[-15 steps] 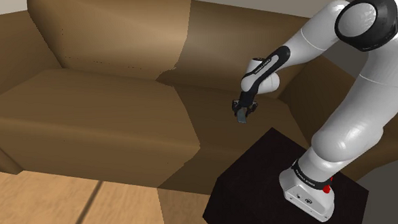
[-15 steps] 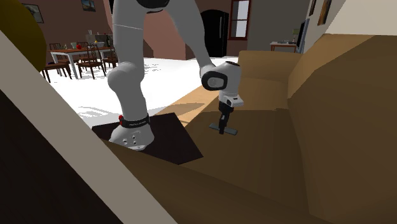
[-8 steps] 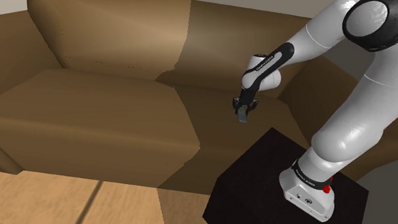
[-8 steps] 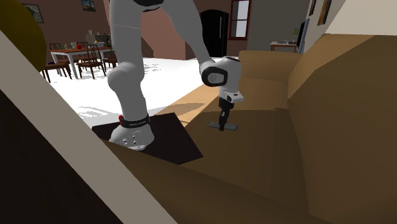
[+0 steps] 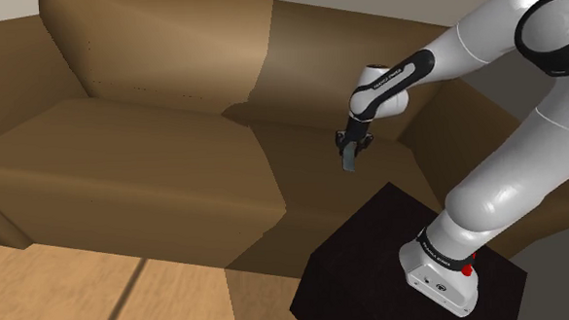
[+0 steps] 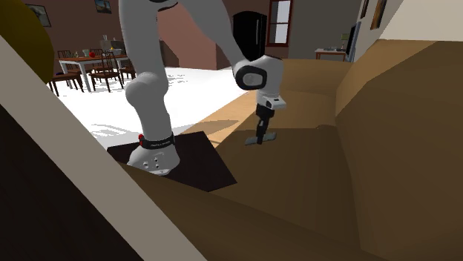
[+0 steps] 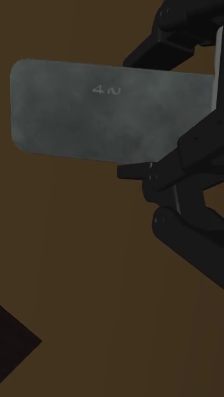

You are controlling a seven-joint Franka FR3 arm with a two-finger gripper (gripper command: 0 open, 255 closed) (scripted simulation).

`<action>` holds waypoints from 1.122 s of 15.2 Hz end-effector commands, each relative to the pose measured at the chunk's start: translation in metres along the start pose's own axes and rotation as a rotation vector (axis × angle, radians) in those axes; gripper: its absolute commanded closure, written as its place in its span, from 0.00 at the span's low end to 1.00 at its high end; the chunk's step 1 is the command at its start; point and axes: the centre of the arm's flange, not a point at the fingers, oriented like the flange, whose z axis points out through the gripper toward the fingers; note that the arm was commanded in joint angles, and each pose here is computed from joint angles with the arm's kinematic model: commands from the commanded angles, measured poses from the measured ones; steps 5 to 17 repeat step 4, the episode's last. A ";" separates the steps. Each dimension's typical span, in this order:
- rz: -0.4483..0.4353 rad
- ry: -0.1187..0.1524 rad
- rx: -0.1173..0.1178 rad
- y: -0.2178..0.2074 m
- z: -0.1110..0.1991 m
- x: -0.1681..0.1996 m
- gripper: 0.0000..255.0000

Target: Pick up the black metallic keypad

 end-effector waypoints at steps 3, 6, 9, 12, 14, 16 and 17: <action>0.000 0.000 0.000 0.000 -0.017 -0.002 1.00; 0.000 0.000 0.000 0.000 -0.017 -0.002 1.00; 0.000 0.000 0.000 0.000 -0.017 -0.002 1.00; 0.000 0.000 0.000 0.000 -0.017 -0.002 1.00; 0.000 0.000 0.000 0.000 -0.017 -0.002 1.00; 0.000 0.000 0.000 0.000 -0.017 -0.002 1.00; 0.000 0.000 0.000 0.000 -0.017 -0.002 1.00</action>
